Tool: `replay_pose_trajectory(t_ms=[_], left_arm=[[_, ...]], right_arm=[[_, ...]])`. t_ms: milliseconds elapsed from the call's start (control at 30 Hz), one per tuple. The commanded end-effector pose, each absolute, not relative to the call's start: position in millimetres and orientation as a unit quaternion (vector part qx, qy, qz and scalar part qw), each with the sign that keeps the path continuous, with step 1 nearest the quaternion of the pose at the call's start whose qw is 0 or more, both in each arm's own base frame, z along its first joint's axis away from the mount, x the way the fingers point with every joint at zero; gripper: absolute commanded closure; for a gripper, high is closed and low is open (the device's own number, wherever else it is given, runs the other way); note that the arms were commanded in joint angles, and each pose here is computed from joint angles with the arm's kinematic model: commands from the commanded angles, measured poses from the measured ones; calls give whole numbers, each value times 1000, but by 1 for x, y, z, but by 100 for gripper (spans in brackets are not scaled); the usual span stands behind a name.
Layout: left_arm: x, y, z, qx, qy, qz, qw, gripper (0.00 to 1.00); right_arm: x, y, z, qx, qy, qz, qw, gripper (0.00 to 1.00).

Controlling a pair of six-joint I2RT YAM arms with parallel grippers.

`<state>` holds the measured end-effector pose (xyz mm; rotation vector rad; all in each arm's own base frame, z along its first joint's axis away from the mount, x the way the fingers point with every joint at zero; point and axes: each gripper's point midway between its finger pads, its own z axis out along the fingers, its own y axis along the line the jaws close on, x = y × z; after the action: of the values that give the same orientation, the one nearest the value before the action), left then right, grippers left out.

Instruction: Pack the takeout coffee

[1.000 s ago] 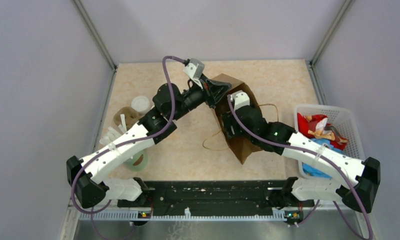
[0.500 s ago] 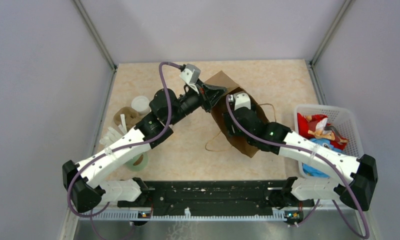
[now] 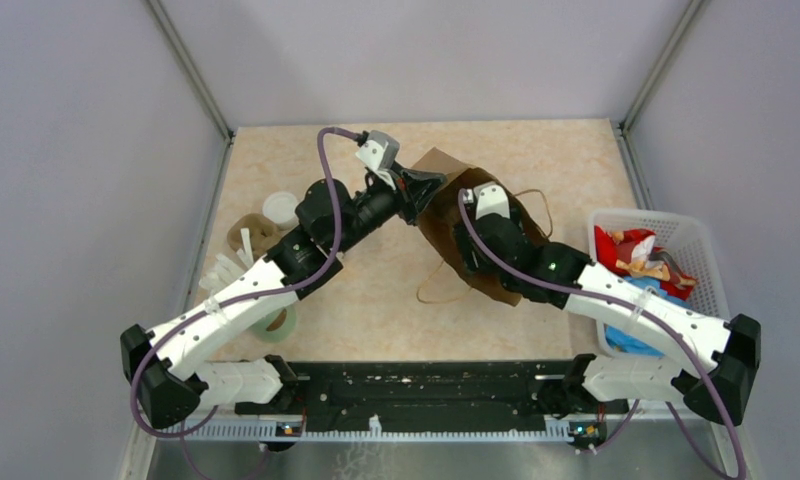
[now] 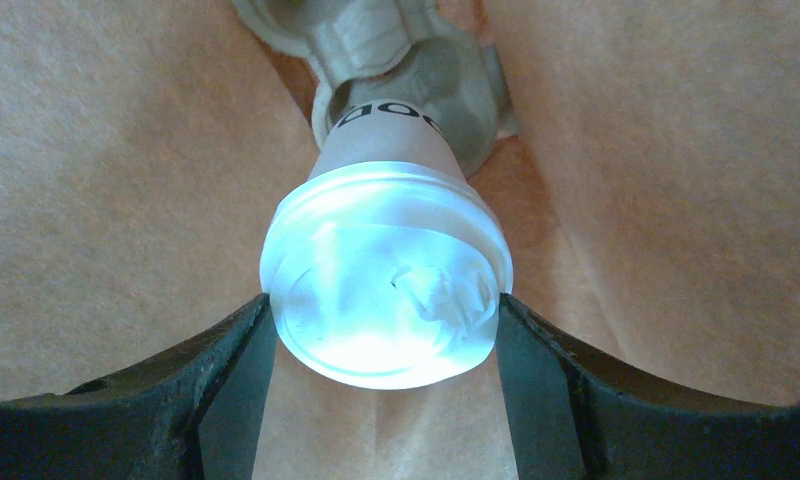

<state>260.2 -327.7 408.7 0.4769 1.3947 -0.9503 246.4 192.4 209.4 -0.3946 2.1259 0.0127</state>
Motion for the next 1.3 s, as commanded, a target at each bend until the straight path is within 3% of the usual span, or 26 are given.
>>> replay_pose_trajectory(t_ms=[0, 367, 700, 1267], left_arm=[[256, -321, 427, 210, 587, -416, 662, 100], [254, -323, 423, 217, 586, -415, 661, 100], [280, -303, 397, 172, 648, -338, 660, 100], [263, -319, 415, 297, 566, -326, 697, 100]], right_arm=[[250, 189, 236, -155, 850, 16, 503, 49], [263, 219, 223, -160, 847, 50, 505, 49], [264, 240, 212, -160, 852, 82, 491, 49], [261, 227, 219, -187, 851, 50, 488, 49]])
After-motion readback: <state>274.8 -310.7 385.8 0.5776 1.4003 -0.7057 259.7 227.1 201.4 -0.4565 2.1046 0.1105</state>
